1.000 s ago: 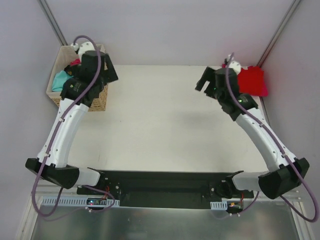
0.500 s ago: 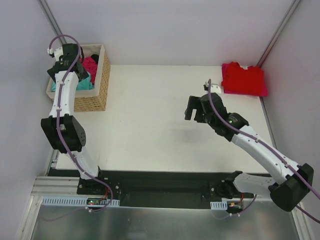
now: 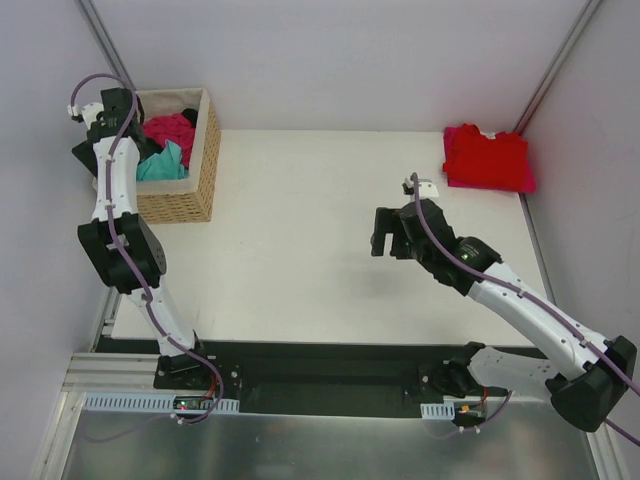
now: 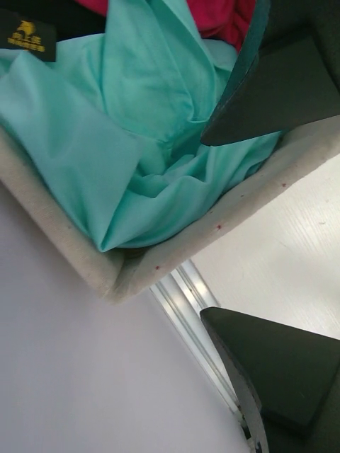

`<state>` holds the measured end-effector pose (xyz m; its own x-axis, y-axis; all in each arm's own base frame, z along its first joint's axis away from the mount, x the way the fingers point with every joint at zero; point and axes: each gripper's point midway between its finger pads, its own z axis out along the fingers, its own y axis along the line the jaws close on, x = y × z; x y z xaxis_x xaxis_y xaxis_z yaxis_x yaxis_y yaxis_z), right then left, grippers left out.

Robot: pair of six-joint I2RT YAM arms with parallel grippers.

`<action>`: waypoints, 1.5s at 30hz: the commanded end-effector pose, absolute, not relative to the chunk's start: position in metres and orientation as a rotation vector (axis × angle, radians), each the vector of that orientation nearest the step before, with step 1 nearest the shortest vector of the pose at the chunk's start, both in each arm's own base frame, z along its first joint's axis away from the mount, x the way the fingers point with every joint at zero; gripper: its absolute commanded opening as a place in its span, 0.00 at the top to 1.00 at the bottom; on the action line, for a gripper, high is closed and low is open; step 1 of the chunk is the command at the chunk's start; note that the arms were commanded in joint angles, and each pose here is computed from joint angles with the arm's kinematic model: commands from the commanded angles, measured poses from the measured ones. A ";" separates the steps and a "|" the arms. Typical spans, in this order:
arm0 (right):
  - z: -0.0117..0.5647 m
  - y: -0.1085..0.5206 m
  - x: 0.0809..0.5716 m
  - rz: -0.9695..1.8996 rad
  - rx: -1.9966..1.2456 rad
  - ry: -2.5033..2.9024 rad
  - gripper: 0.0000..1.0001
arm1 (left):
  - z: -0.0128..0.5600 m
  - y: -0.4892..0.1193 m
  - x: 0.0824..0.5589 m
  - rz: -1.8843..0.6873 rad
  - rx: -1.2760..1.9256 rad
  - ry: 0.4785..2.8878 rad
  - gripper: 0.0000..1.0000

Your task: Fold and stack the t-shirts

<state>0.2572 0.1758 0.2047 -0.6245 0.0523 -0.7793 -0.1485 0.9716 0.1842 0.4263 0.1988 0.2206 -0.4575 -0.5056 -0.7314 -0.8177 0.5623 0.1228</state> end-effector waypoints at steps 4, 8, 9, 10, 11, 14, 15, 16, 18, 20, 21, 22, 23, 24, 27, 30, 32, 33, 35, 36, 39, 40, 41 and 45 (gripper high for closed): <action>0.194 0.183 0.255 0.235 -0.120 2.249 0.04 | 0.211 0.224 0.448 0.585 -1.123 2.115 0.02; 0.188 0.185 0.255 0.210 -0.141 2.264 0.04 | 0.210 0.223 0.478 0.498 -1.078 2.109 0.02; 0.188 0.185 0.256 0.205 -0.143 2.267 0.04 | 0.206 0.222 0.485 0.474 -1.064 2.114 0.02; 0.187 0.186 0.256 0.203 -0.147 2.269 0.04 | 0.207 0.222 0.492 0.460 -1.051 2.101 0.02; 0.183 0.188 0.257 0.192 -0.155 2.281 0.04 | 0.210 0.223 0.496 0.451 -1.041 2.090 0.02; 0.176 0.194 0.260 0.184 -0.171 2.308 0.04 | 0.206 0.227 0.506 0.457 -1.017 2.092 0.02; 0.172 0.196 0.260 0.182 -0.180 2.318 0.04 | 0.198 0.229 0.509 0.468 -1.011 2.104 0.02; 0.170 0.199 0.261 0.184 -0.189 2.323 0.04 | 0.196 0.231 0.510 0.473 -1.011 2.106 0.02; 0.164 0.205 0.262 0.180 -0.202 2.343 0.04 | 0.187 0.233 0.513 0.476 -1.019 2.115 0.02; 0.161 0.209 0.263 0.175 -0.210 2.354 0.04 | 0.181 0.237 0.516 0.486 -1.026 2.117 0.10; 0.157 0.211 0.263 0.165 -0.219 2.363 0.04 | 0.170 0.239 0.517 0.494 -1.032 2.133 0.29; 0.155 0.211 0.263 0.161 -0.222 2.370 0.04 | 0.168 0.241 0.518 0.490 -1.036 2.134 0.39; 0.154 0.211 0.264 0.156 -0.223 2.373 0.04 | 0.163 0.242 0.519 0.489 -1.041 2.141 0.47; 0.152 0.213 0.262 0.154 -0.231 2.379 0.04 | 0.154 0.246 0.518 0.499 -1.053 2.151 0.57; 0.151 0.213 0.263 0.146 -0.231 2.380 0.04 | 0.140 0.252 0.519 0.500 -1.069 2.167 0.58; 0.150 0.213 0.264 0.139 -0.231 2.384 0.04 | 0.132 0.255 0.515 0.527 -1.090 2.172 1.00; 0.149 0.213 0.263 0.132 -0.234 2.387 0.04 | 0.127 0.254 0.510 0.537 -1.102 2.184 1.00; 0.150 0.213 0.264 0.134 -0.230 2.384 0.04 | 0.128 0.252 0.510 0.530 -1.104 2.182 1.00; 0.149 0.215 0.263 0.138 -0.235 2.388 0.04 | 0.138 0.248 0.507 0.511 -1.108 2.171 1.00; 0.149 0.216 0.262 0.142 -0.234 2.387 0.04 | 0.143 0.244 0.507 0.492 -1.110 2.161 1.00; 0.152 0.219 0.259 0.153 -0.239 2.379 0.04 | 0.179 0.223 0.511 0.428 -1.049 2.126 1.00; 0.153 0.220 0.258 0.159 -0.243 2.376 0.04 | 0.189 0.211 0.515 0.383 -1.012 2.123 1.00; 0.157 0.221 0.256 0.164 -0.246 2.363 0.04 | 0.213 0.201 0.517 0.340 -0.975 2.090 1.00; 0.159 0.218 0.249 0.154 -0.254 2.345 0.04 | 0.290 0.138 0.527 0.098 -0.749 2.021 1.00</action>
<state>0.2505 0.2190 0.1366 -0.7299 -0.1609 -0.6643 -0.2363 0.9714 0.0244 0.5170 0.2074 0.1507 -0.4797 -0.5614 -0.6744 -0.7486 0.6627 -0.0191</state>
